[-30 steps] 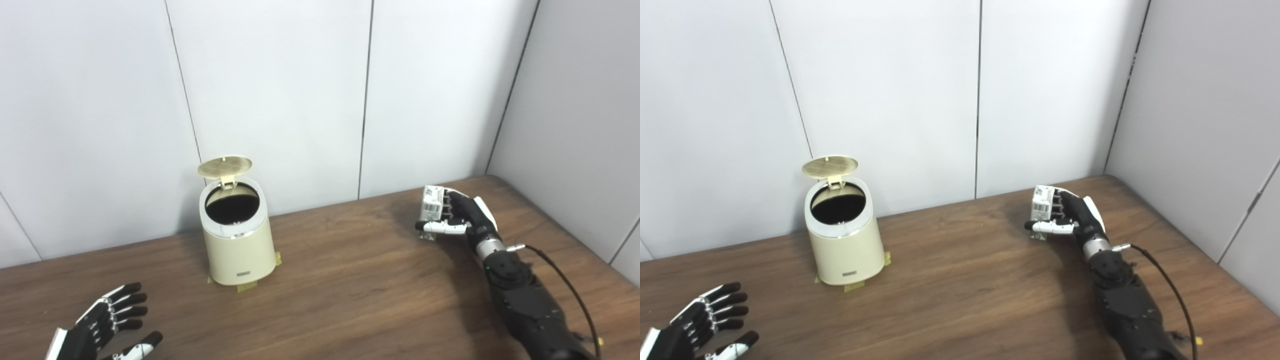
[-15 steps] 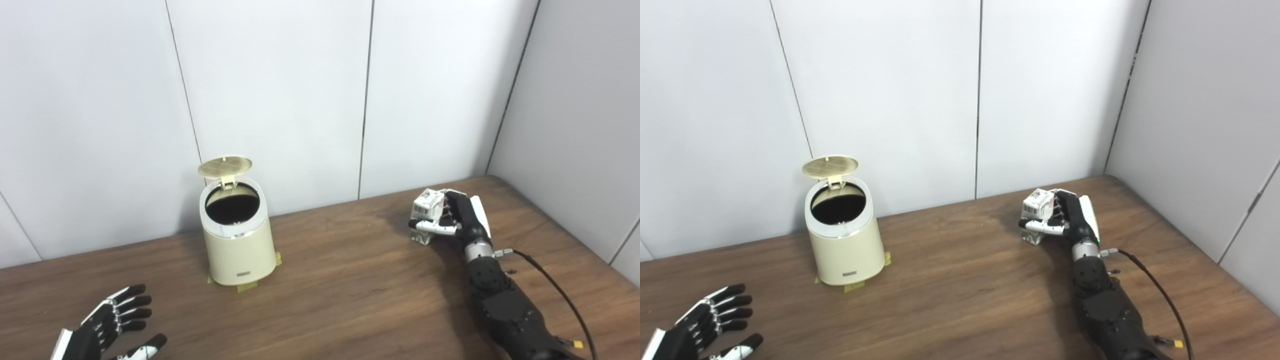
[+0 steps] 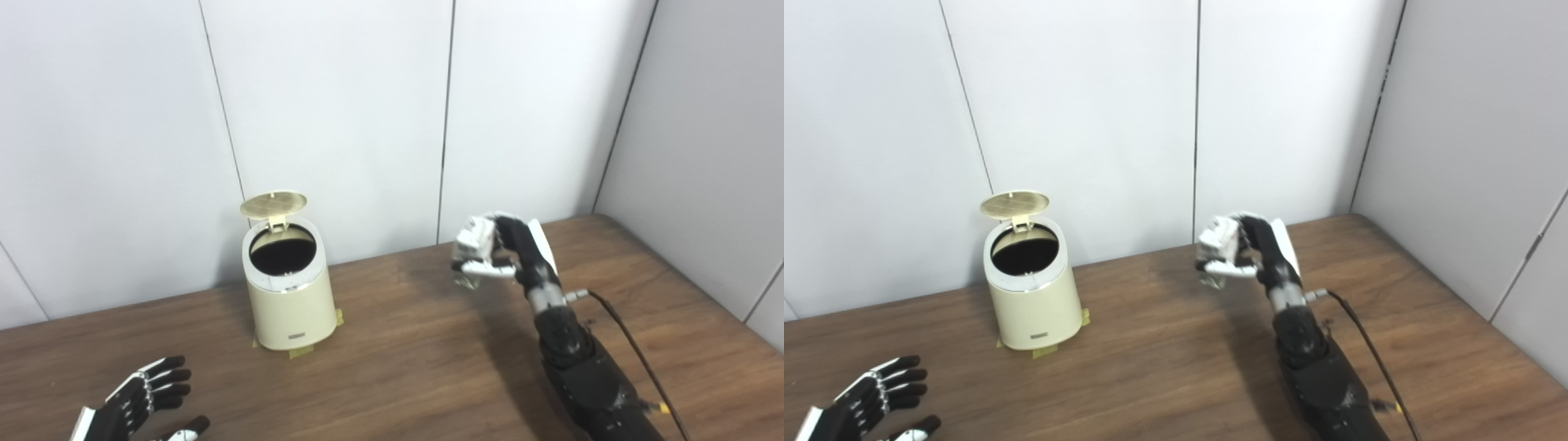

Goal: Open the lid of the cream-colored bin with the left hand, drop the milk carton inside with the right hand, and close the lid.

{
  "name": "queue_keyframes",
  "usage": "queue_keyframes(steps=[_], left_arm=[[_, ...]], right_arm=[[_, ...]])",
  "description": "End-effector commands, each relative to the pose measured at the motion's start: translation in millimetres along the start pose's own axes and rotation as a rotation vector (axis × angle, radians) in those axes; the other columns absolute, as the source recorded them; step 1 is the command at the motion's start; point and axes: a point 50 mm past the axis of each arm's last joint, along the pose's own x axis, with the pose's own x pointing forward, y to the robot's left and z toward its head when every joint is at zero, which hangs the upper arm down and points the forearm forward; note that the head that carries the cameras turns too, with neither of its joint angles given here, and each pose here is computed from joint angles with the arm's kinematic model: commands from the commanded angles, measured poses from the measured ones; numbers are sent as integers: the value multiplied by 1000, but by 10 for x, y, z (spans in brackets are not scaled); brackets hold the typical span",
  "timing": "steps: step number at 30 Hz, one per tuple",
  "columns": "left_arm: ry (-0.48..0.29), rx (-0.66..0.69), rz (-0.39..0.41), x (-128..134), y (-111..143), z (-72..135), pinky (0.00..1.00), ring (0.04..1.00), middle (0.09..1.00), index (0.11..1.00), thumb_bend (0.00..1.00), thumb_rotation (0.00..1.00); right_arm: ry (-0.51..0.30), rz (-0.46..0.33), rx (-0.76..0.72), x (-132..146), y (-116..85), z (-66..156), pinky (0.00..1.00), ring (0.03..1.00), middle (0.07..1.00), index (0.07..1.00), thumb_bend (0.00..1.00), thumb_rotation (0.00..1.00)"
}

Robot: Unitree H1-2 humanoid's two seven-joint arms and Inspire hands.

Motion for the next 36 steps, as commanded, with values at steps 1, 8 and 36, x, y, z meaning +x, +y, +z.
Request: queue_keyframes(steps=[1, 8, 36], left_arm=[[-81, 19, 14, 149, 11, 151, 675, 702, 740, 771, 710, 0], [-71, 17, 20, 174, -103, 165, 668, 697, 734, 767, 730, 35], [-83, -50, 27, 263, -586, 217, 610, 702, 746, 777, 729, 77]], right_arm=[[-133, -2, 30, 293, 27, 453, 321, 403, 487, 528, 517, 0], [-227, 51, 96, 409, 363, 837, 298, 396, 488, 519, 518, 0], [-313, 300, 179, 606, 1523, 1634, 295, 384, 485, 549, 511, 0]])
